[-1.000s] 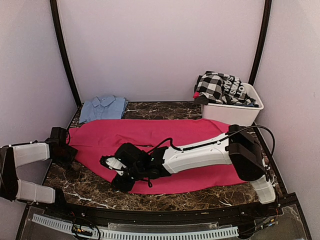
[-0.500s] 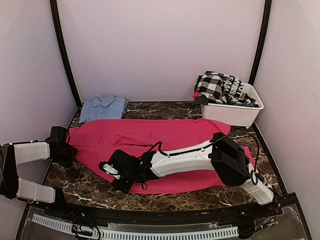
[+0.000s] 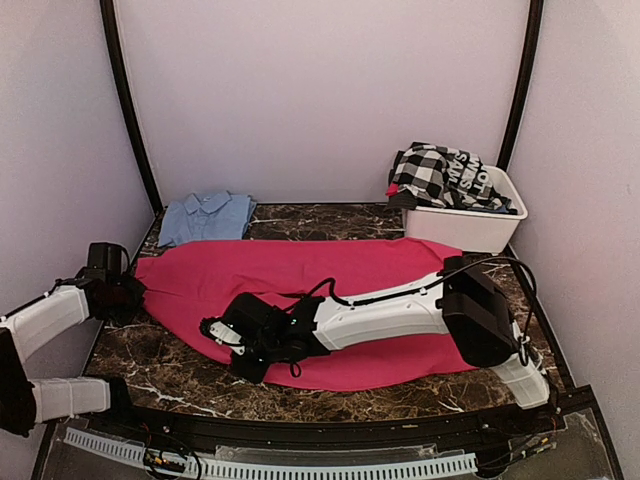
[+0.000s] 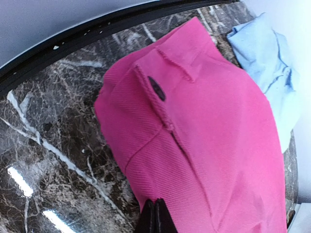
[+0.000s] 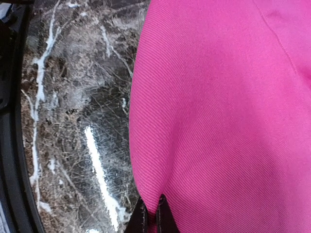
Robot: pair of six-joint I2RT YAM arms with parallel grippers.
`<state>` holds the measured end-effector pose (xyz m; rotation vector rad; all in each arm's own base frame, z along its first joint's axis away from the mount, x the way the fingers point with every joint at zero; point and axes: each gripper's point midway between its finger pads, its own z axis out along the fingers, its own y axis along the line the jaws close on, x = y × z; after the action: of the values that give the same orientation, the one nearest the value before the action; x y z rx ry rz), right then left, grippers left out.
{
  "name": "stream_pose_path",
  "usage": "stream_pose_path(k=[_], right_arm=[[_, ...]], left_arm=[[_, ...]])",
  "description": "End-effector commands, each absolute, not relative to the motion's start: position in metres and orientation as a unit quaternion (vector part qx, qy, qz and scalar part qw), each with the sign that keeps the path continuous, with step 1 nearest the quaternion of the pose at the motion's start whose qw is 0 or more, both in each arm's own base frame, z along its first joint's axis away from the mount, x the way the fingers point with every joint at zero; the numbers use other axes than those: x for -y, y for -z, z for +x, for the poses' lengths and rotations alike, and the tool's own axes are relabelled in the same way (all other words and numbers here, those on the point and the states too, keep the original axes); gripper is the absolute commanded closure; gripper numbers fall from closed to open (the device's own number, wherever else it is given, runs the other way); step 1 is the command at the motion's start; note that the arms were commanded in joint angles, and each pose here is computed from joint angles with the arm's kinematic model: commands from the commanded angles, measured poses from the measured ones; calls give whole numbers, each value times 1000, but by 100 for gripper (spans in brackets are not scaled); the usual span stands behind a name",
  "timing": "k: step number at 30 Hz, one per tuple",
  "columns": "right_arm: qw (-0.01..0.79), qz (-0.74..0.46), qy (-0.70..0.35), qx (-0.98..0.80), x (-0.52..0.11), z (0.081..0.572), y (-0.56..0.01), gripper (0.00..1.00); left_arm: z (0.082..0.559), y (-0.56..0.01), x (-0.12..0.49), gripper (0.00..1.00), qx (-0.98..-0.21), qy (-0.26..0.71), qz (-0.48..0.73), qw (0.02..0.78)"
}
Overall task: Fold and stack the mixed laundry pile
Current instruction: Smooth out the flattened T-shirt at the center of the board.
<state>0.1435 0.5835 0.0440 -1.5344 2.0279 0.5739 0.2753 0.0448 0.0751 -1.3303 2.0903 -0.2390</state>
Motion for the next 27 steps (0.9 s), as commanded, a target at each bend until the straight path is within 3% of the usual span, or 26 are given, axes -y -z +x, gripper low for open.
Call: stream_pose_path(k=[1,6,11,17,19,21,25,27], right_arm=[[274,-561,-281,-729,-583,126,-108,100],[248,-530,-332,-739,-561,148,-121,100],[221,-486,-391,-750,-534,187,-124,100],[185,-436,-402,-784,-512,244,-94,100],[169,-427,-395,-796,-510,251,-75,100],[155,-419,-391,-805,-508,253,-62,100],[138,-401,-387,-819,-505,256,-41,100],[132,-391,-383,-826,-501,259,-31,100]], left_arm=[[290,-126,-47,100,-797,98,-463,375],[319,-149,-32,100,-818,127,-414,378],[377,-170,6,100,-851,143,-339,374],[438,-127,37,99,-903,120,-292,291],[443,-135,41,91,-903,132,-284,294],[434,-147,41,76,-898,139,-283,307],[388,-158,25,35,-882,123,-307,335],[364,-156,20,27,-875,125,-317,344]])
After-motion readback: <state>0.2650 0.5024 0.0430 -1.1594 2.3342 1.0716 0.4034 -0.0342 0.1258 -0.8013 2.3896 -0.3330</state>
